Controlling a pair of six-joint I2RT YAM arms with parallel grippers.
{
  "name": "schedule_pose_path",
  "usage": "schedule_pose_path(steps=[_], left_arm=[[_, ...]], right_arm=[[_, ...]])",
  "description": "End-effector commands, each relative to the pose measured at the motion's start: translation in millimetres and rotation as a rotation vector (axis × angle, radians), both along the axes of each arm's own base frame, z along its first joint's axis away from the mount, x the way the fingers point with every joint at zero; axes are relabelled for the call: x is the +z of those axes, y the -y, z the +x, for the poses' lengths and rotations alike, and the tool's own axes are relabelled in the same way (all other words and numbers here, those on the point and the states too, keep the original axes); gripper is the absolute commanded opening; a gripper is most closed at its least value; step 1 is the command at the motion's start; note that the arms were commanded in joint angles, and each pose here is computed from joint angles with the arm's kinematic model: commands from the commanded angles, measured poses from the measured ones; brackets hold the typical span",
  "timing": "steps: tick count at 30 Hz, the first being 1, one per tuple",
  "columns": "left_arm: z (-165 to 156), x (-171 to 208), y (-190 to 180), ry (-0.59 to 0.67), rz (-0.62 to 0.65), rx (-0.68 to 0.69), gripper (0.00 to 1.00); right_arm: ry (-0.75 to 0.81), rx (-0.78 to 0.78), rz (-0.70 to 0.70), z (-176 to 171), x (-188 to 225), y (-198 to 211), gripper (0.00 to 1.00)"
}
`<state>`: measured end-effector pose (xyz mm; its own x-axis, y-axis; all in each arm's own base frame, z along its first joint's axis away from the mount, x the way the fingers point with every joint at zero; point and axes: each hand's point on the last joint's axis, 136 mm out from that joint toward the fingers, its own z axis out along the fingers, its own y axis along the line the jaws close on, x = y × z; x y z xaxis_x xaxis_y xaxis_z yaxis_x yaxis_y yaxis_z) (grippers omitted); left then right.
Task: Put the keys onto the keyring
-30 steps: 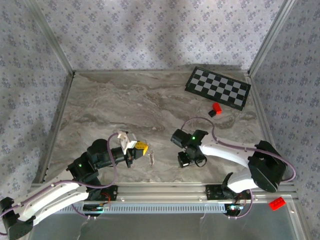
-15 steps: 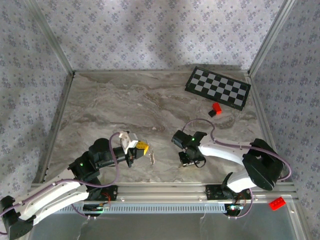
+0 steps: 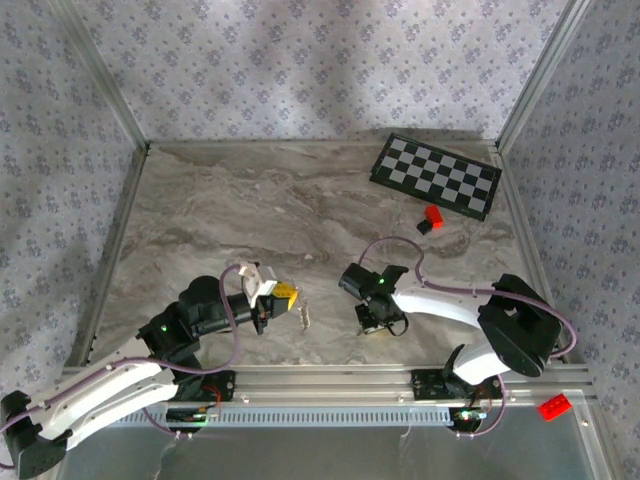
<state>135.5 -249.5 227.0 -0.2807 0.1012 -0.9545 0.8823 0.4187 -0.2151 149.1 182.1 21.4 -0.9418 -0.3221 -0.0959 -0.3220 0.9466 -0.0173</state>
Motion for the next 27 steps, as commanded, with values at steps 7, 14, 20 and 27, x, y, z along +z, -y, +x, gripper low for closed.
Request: schedule_pose_path(steps=[7, 14, 20, 27], left_arm=[[1, 13, 0, 0.024, -0.048, 0.001, 0.0], [-1, 21, -1, 0.044, -0.065, -0.002, 0.0], [-4, 40, -9, 0.068, -0.09, 0.01, 0.0], [-8, 38, -13, 0.063, -0.125, 0.01, 0.0]], right_arm=[[0.003, 0.039, -0.071, -1, 18, 3, 0.0], [-0.15, 0.068, -0.219, -12, 32, 16, 0.0], [-0.354, 0.16, -0.291, -26, 34, 9, 0.0], [-0.511, 0.189, -0.28, -34, 26, 6, 0.0]])
